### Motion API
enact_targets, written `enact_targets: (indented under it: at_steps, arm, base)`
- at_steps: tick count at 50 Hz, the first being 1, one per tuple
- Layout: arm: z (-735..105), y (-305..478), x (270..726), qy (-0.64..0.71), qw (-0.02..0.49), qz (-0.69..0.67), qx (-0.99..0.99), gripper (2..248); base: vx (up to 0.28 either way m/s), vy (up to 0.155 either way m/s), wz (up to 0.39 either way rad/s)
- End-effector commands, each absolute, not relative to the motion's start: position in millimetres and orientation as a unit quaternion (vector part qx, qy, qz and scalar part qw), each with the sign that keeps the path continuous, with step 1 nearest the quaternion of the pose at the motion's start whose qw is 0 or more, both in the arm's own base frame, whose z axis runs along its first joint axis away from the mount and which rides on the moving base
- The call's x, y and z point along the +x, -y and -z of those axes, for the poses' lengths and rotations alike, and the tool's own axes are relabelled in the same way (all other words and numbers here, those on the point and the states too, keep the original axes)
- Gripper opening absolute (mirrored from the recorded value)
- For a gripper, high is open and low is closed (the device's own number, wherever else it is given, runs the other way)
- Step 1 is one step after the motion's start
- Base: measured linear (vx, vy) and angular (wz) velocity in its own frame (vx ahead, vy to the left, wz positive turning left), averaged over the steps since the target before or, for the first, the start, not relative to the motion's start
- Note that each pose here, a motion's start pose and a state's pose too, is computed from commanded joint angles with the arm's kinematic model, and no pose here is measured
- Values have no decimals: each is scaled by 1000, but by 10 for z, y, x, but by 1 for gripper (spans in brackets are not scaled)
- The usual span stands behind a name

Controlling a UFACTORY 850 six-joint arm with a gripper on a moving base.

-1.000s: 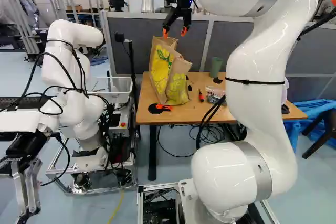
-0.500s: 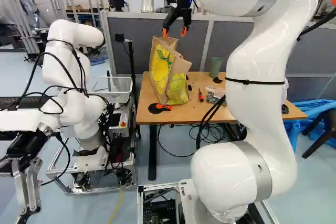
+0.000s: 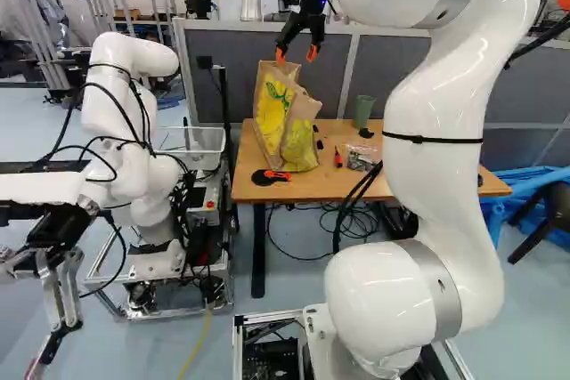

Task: Pick up the bag on the ground and place it on the table

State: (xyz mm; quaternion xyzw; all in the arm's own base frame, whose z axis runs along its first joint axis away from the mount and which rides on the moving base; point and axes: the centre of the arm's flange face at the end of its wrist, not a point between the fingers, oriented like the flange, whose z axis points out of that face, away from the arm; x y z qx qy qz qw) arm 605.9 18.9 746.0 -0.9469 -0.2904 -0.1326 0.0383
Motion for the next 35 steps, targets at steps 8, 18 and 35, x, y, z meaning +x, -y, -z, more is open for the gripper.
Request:
enact_targets:
  at_steps: [8,18,35]
  arm:
    - [-7460,-189,6059,290,38,133,-947,247]
    - [-7460,-189,6059,290,38,133,-947,247]
    - [-7460,-189,6059,290,38,133,-947,247]
  base:
    - [-137,-2,9]
    - [-144,-3,13]
    - [-142,-3,10]
